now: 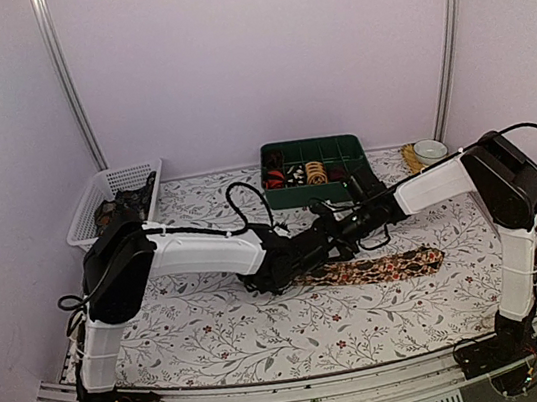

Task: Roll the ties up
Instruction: Roll the tie at the center of the board.

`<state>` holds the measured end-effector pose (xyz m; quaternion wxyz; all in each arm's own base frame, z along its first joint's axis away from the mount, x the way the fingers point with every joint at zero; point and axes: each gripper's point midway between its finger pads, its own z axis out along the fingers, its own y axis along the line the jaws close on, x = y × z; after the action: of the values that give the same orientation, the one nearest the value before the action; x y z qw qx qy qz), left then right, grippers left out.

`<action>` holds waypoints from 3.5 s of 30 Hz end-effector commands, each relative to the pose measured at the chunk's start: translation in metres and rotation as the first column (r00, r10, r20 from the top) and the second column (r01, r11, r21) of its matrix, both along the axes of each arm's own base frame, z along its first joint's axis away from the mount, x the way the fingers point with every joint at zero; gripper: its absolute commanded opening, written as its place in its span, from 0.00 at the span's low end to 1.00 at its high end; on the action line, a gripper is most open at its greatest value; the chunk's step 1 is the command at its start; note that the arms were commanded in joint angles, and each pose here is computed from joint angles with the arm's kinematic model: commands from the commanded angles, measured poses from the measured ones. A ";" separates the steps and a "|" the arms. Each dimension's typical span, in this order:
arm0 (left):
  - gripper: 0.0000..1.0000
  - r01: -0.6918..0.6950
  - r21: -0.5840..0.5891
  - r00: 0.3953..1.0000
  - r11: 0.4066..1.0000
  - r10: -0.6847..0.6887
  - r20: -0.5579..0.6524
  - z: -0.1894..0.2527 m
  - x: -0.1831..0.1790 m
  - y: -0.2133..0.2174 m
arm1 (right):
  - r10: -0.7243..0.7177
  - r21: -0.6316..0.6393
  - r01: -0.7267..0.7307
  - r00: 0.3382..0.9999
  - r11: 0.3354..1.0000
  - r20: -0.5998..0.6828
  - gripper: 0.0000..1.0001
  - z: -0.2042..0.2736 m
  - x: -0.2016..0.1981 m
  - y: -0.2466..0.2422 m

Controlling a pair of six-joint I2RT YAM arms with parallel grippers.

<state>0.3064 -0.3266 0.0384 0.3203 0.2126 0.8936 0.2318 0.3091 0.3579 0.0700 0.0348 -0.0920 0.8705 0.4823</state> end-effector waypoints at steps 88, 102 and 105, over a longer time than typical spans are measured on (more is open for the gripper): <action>0.63 -0.289 -0.943 0.887 0.163 -0.325 -0.328 -0.015 0.007 0.032 | 0.131 0.062 -0.124 0.983 0.990 -0.131 0.64 -0.079 -0.014 0.108; 0.46 -0.365 -0.917 0.866 0.164 -0.301 -0.398 -0.037 -0.004 0.025 | 0.132 0.068 -0.123 0.982 0.990 -0.132 0.64 -0.078 -0.016 0.107; 0.37 -0.360 -0.921 0.876 0.148 -0.286 -0.388 -0.035 -0.001 0.024 | 0.132 0.069 -0.124 0.983 0.990 -0.130 0.64 -0.077 -0.017 0.106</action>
<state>0.3169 -0.3038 0.0253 0.1641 0.0011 0.8634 -0.4771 0.3079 0.4815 0.0600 -0.0003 -0.1526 0.8106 0.5654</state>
